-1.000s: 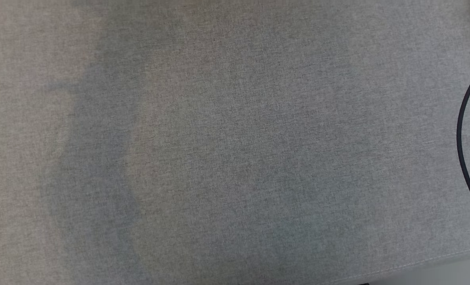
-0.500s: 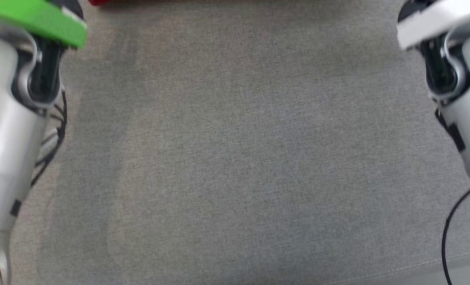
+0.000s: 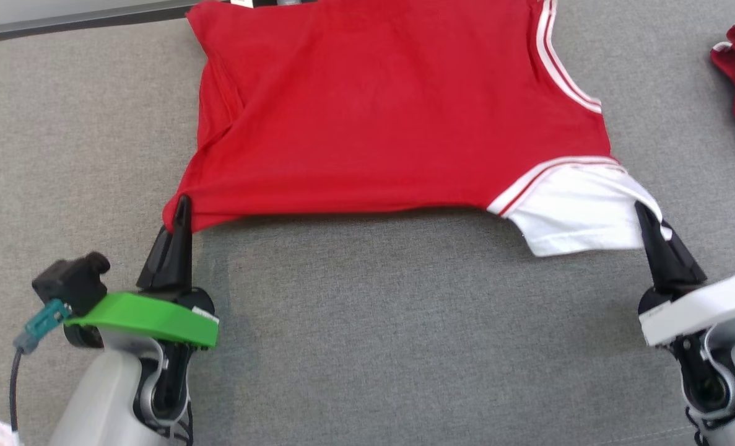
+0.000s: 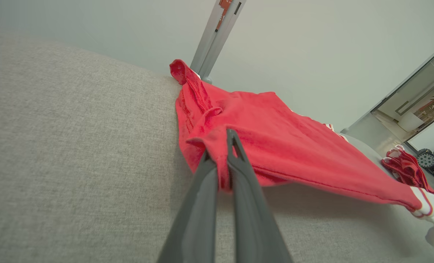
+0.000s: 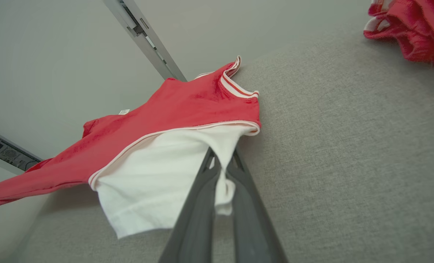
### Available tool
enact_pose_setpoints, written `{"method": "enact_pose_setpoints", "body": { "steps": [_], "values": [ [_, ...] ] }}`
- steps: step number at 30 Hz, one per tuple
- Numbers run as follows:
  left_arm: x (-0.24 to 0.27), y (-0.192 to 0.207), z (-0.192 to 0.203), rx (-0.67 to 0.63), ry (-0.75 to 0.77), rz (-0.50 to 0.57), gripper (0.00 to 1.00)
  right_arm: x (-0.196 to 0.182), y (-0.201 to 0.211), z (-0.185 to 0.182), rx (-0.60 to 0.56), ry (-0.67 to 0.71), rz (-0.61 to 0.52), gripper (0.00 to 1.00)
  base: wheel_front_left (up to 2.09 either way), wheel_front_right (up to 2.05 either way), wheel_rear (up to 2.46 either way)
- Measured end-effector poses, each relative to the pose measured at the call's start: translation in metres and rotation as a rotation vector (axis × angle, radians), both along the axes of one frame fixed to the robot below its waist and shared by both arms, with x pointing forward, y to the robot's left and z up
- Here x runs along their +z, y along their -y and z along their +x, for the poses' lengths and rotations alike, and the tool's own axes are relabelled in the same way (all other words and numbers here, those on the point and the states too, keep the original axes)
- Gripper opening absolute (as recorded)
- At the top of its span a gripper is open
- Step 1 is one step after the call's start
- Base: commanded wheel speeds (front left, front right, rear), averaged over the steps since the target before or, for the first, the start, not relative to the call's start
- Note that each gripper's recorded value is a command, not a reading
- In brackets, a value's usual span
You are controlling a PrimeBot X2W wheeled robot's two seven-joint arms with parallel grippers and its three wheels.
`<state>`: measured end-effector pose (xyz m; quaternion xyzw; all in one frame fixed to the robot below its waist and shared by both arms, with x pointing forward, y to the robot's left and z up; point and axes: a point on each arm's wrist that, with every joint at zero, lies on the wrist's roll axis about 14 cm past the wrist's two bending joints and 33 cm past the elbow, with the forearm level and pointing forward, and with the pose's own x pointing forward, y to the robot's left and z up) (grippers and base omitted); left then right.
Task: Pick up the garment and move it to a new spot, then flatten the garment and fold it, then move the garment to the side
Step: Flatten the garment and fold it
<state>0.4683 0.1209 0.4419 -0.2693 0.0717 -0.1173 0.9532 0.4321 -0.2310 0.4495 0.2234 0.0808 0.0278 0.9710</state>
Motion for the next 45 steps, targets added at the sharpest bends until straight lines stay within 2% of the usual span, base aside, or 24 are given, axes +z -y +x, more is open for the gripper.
{"method": "enact_pose_setpoints", "body": {
  "steps": [3, 12, 20, 30, 45],
  "values": [
    [-0.007, -0.008, -0.021, 0.033, -0.029, -0.007, 0.0, -0.008, -0.009, -0.025, 0.015, -0.043, -0.006, 0.0, 0.0, 0.0, 0.0],
    [-0.028, -0.022, -0.073, 0.045, -0.1, 0.079, 0.0, -0.02, -0.032, -0.088, 0.034, -0.184, 0.02, 0.0, 0.0, 0.0, 0.0],
    [-0.037, -0.016, -0.099, 0.012, -0.132, 0.1, 0.0, -0.025, -0.033, -0.116, 0.001, -0.265, 0.045, 0.0, 0.0, 0.0, 0.0],
    [-0.036, -0.012, -0.101, -0.006, -0.125, 0.117, 0.0, -0.02, -0.022, -0.098, -0.048, -0.242, 0.073, 0.0, 0.0, 0.0, 0.0],
    [-0.018, 0.005, -0.064, -0.1, -0.055, 0.183, 0.0, 0.01, -0.027, -0.005, 0.029, -0.133, 0.039, 0.0, 0.0, 0.0, 0.0]
  ]
}}
